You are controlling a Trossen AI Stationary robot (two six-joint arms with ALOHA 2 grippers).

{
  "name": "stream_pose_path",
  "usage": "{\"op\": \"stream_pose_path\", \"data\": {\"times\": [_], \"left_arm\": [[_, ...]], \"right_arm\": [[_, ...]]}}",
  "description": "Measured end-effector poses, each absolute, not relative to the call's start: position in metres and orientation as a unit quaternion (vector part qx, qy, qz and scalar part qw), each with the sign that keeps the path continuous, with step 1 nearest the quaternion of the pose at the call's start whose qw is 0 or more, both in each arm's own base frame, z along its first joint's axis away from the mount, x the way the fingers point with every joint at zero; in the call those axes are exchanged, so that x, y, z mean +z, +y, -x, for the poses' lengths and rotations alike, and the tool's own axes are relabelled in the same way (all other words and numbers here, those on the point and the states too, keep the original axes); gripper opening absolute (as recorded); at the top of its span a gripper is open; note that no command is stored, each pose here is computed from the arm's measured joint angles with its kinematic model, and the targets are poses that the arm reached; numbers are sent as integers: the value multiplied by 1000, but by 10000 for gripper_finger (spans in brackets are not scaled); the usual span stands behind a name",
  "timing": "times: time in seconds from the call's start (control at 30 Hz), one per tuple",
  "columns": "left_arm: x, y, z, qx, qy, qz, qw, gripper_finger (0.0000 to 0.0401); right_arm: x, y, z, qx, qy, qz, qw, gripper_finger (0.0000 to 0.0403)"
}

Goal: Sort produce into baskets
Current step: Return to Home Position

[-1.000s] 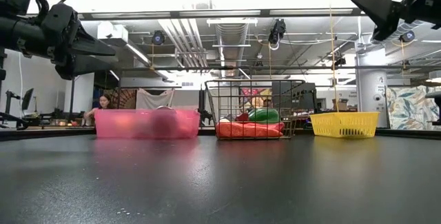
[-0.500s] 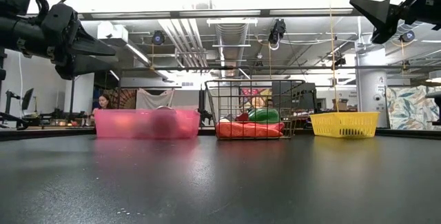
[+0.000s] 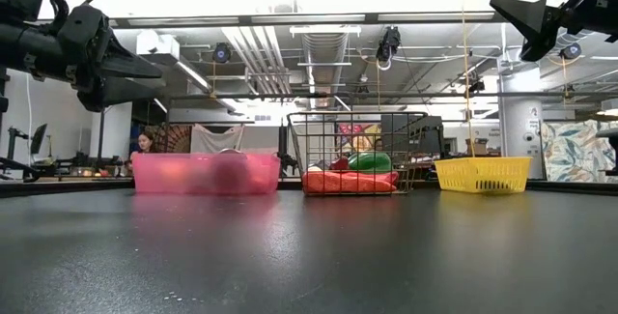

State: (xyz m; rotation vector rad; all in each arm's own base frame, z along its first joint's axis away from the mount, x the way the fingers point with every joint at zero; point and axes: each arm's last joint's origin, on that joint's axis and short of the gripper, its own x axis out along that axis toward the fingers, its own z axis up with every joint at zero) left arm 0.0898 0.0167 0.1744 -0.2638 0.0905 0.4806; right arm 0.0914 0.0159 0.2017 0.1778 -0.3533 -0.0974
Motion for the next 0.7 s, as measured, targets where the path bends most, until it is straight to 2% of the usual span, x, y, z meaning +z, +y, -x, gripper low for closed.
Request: {"op": "stream_pose_path", "data": {"times": [0.7], "left_arm": [[174, 17, -90, 237, 45, 130, 962, 288]], "right_arm": [[202, 16, -91, -49, -175, -88, 979, 249]]}}
